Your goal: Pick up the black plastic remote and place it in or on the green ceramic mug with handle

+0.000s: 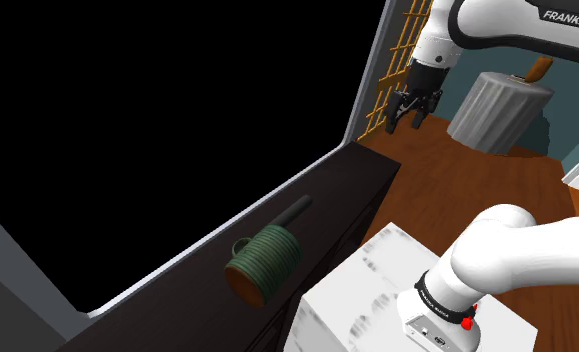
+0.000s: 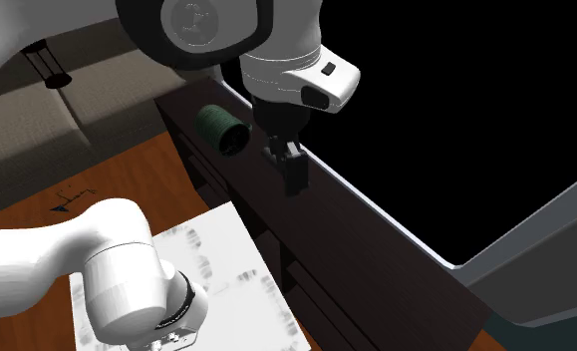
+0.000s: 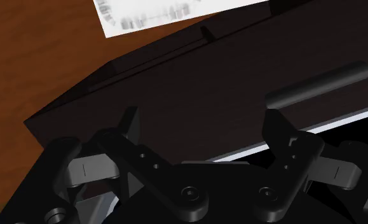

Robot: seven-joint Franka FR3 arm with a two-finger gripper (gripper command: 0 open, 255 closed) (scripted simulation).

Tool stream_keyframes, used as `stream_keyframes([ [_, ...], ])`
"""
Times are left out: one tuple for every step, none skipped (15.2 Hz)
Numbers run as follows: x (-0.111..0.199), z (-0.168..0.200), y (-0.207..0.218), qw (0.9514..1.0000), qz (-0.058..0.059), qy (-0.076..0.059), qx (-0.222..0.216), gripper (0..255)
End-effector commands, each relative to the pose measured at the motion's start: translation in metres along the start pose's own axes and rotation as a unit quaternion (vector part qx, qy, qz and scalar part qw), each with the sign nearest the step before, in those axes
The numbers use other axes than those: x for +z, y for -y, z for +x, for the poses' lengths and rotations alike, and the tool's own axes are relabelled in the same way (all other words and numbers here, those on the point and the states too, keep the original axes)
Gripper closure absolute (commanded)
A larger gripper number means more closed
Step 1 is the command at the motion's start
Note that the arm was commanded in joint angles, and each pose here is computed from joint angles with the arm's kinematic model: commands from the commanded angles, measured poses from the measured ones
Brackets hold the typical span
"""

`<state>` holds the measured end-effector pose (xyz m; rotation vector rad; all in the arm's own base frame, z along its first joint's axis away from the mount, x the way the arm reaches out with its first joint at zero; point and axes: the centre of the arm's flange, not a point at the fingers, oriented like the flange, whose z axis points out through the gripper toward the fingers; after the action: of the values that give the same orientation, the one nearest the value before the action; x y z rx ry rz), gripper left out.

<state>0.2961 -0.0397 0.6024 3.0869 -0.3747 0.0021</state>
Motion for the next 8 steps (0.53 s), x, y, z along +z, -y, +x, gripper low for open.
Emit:
stream_keyframes([
  [0.000,0.000,0.000,1.0000,0.000,0.000,0.000,0],
  [0.010,-0.001,0.008,0.9998,0.003,0.004,0.021,0],
  [0.019,-0.001,0.016,0.9991,0.007,0.007,0.041,0],
  [0.029,-0.002,0.024,0.9980,0.010,0.011,0.062,0],
  [0.038,-0.002,0.032,0.9964,0.013,0.015,0.083,0],
  [0.047,-0.002,0.040,0.9943,0.017,0.018,0.104,0],
  [0.057,-0.001,0.048,0.9918,0.020,0.022,0.124,0],
  [0.066,0.000,0.056,0.9889,0.023,0.026,0.145,0],
])
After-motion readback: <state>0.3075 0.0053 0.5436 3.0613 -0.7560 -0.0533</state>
